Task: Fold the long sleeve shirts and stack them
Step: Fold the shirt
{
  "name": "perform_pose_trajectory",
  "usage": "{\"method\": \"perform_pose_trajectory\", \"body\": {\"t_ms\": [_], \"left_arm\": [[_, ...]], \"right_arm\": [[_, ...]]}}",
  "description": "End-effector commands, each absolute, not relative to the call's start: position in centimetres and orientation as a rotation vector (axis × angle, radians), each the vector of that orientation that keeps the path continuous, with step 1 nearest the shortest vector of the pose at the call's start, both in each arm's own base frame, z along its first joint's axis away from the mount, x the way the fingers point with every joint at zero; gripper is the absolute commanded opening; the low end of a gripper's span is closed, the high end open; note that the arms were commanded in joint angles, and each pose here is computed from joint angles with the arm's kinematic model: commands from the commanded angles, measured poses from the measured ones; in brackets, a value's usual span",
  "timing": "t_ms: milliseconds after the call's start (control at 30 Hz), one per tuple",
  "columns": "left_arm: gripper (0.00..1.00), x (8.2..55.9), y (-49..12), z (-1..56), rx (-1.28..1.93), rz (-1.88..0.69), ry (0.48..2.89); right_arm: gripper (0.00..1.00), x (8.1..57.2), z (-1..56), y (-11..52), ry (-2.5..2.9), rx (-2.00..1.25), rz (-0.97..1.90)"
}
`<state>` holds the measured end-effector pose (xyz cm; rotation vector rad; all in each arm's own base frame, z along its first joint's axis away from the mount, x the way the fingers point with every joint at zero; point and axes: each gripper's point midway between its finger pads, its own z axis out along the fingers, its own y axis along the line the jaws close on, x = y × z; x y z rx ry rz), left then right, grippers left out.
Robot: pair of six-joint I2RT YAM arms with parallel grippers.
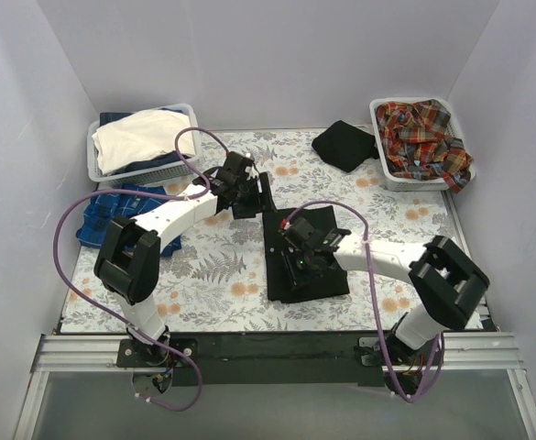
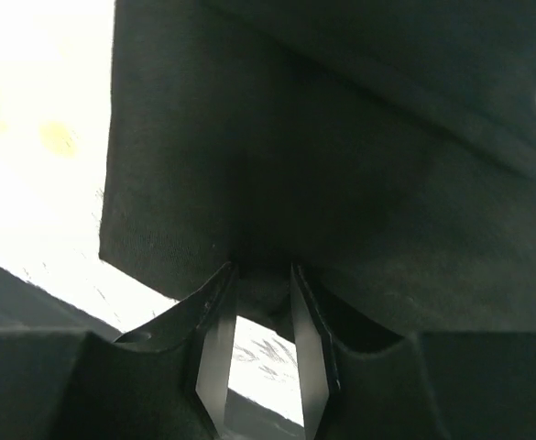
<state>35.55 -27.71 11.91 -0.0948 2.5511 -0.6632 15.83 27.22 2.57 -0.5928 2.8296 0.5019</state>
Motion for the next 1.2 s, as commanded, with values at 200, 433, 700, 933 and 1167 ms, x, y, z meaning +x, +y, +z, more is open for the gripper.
{"method": "perform_pose_trajectory", "body": {"t_ms": [200,433,700,933,1167], "left_arm": [[0.65,34.0,-32.3,13.9,0.174,-0.912,2.483],[0.65,30.8,-37.4,13.2,0.414,-0.994,2.481],[0.65,28.0,-41.2,10.4,0.423,-1.076,2.594],[0.65,25.9,-36.1,3.2,0.29,-0.741,2.837],[0.65,23.5,-30.2,0.8,0.132,-0.467,2.944]], "right_arm": [[0.38,10.9,0.0,14.7,2.976,-0.352,0.155],[0.39,12.9,1.5,12.1,2.896,-0.102,0.169],[0.4,14.8,2.4,10.9,2.866,0.125,0.186],[0.39,18.4,3.7,12.1,2.837,0.13,0.257],[0.39,23.9,4.9,14.3,2.816,0.076,0.297]]}}
